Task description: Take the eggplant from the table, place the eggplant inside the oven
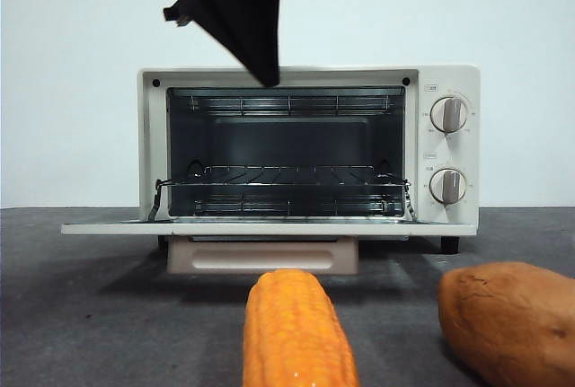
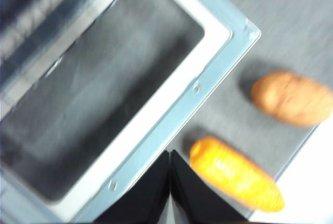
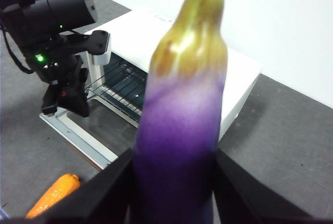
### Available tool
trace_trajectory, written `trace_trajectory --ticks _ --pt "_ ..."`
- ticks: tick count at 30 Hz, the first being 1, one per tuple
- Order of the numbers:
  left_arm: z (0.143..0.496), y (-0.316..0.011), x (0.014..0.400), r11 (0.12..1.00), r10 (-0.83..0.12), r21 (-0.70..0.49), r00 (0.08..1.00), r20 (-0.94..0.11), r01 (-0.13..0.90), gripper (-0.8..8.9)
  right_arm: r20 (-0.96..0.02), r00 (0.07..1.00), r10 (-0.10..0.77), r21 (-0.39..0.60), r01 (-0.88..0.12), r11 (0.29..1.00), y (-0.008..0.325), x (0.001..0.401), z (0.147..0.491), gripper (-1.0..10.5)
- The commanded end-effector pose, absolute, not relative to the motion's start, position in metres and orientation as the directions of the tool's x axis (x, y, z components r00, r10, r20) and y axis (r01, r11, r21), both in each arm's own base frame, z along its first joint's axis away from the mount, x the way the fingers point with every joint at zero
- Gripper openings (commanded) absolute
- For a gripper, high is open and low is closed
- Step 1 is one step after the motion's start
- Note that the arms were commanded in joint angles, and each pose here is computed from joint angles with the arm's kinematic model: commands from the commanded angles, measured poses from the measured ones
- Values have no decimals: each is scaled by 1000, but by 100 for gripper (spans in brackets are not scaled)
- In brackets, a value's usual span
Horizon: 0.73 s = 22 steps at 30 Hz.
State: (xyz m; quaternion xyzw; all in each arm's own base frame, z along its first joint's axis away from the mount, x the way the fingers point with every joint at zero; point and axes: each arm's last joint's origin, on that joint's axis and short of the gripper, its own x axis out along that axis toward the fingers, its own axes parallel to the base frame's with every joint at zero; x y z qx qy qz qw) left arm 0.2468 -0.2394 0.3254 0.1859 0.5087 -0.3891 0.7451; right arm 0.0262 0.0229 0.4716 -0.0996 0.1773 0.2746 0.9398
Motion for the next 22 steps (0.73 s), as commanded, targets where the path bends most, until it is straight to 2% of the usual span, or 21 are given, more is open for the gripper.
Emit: trace_trajectory --ticks 1,6,11,16,22 --pt "336 -242 249 627 -433 -111 227 -873 771 6 -423 769 479 -99 -564 820 22 25 470 132" --pt "345 -227 254 672 -436 -107 275 -857 733 6 -474 702 531 -93 -640 763 36 28 469 132" --pt "352 -207 255 759 -421 -63 416 -806 647 6 -519 687 508 -140 -655 742 56 35 464 132" --pt "350 -179 242 798 -434 -76 482 -761 598 6 -585 659 474 -203 -684 701 88 46 451 132" --pt "334 -143 221 853 -455 -135 591 -666 504 6 -631 643 434 -330 -728 600 143 67 427 132"
